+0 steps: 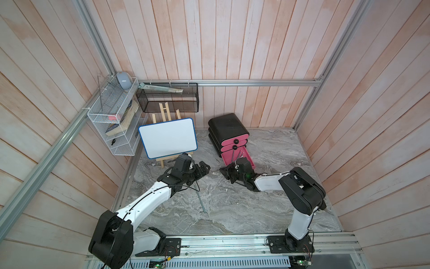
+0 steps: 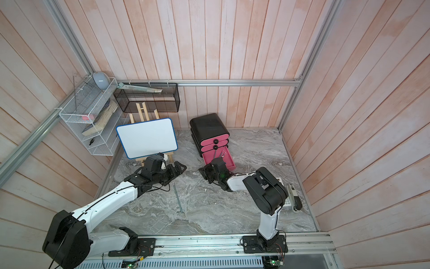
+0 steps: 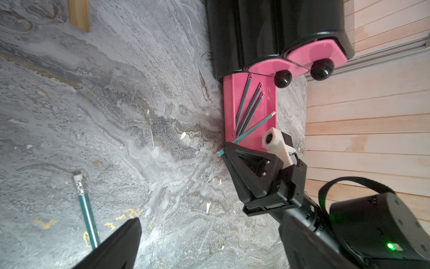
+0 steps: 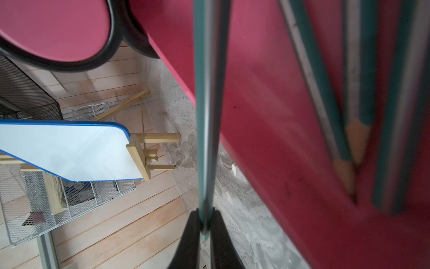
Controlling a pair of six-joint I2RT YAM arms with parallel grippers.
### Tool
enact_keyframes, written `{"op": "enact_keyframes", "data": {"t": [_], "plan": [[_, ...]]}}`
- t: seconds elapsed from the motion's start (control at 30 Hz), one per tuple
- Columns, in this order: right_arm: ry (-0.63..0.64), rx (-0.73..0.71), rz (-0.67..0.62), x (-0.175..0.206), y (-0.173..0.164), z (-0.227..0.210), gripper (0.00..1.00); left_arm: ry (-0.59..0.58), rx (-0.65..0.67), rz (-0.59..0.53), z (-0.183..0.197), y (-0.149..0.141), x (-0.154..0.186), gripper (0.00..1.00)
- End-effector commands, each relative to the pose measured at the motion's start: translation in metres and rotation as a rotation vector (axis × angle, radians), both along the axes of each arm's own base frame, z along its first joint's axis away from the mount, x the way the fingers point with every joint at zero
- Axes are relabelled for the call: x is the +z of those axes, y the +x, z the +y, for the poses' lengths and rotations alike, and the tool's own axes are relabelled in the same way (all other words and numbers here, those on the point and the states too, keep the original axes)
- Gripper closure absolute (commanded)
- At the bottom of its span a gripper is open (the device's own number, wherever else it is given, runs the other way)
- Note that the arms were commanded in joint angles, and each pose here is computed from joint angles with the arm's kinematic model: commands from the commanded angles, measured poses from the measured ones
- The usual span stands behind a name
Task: Please place the pencils in the drawer according to their color
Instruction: Place the pencil in the drawer.
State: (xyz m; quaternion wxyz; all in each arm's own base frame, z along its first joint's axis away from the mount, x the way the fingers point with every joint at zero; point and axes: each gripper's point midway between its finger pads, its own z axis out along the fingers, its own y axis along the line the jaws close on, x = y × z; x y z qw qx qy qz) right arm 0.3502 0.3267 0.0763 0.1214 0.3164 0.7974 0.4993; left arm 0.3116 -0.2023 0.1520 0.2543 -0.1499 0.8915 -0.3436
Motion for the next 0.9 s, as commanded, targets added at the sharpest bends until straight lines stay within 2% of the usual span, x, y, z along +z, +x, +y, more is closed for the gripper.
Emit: {"op": "enact_keyframes", "data": {"t": [0.0, 0.33, 0.6, 0.87], "plan": [[0.038, 0.03, -0.038, 0.023, -0.005, 0.002, 1.0, -0.004, -0.007, -0.03, 0.0, 0.003, 0.005, 0.0], [-0.079, 0.083, -0.076, 0.021, 0.013, -0.032, 1.0, -0.005, -0.011, -0.031, -0.001, 0.003, 0.005, 0.0], [-0.197, 0.119, -0.074, 0.003, 0.036, -0.058, 1.0, -0.004, -0.009, -0.028, 0.0, 0.001, 0.003, 0.0], [-0.332, 0.164, -0.051, -0.025, 0.037, -0.071, 1.0, -0.007, -0.006, -0.029, 0.001, 0.0, 0.003, 0.0]]}}
